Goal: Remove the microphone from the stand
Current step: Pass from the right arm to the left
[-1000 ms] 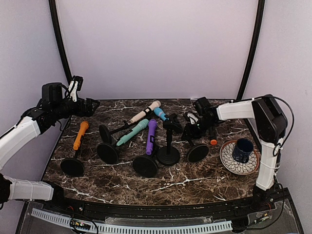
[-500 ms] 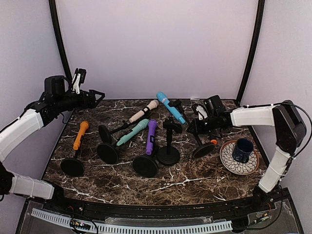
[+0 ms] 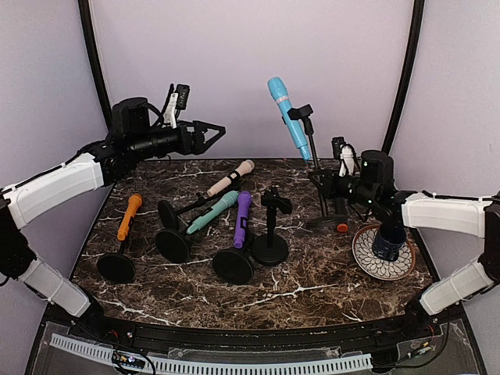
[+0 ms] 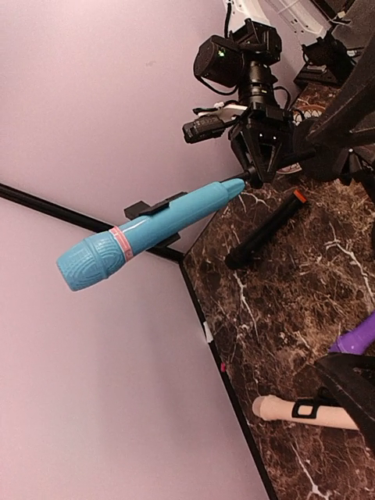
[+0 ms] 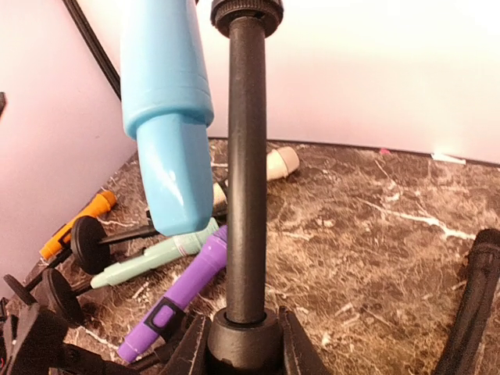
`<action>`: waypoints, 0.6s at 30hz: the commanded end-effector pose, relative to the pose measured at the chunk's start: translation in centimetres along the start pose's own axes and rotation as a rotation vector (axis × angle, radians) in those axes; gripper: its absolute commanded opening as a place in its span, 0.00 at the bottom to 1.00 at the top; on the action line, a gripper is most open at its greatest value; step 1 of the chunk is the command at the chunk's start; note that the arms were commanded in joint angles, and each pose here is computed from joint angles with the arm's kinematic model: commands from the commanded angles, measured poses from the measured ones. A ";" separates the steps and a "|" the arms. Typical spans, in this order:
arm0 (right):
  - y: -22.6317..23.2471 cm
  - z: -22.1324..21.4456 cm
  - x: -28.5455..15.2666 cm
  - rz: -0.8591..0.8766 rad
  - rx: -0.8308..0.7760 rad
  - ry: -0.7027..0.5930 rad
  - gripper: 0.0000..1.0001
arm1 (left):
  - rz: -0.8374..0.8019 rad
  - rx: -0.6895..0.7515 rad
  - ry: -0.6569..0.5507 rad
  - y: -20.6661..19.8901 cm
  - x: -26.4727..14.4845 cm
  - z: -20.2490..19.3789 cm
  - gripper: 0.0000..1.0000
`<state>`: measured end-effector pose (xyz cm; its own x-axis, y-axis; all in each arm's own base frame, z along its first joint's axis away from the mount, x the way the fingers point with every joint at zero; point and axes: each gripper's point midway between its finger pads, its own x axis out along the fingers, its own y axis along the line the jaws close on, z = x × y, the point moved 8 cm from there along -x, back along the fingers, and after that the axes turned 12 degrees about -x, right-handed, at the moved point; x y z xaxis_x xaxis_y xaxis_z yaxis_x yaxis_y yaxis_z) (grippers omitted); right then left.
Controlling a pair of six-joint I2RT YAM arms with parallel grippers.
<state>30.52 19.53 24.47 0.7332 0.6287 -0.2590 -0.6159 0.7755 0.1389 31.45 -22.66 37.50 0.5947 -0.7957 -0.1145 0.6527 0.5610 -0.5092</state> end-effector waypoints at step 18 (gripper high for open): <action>6.1 8.0 -3.5 0.061 -0.269 -0.452 0.00 | -0.404 0.001 -0.076 -8.9 10.5 3.0 0.99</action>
<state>27.55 22.86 28.72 0.7100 0.7039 -0.0197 -0.7032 0.7074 -0.0713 33.69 -35.28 40.35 0.3520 -0.9343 0.0560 0.7992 0.2689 -0.5375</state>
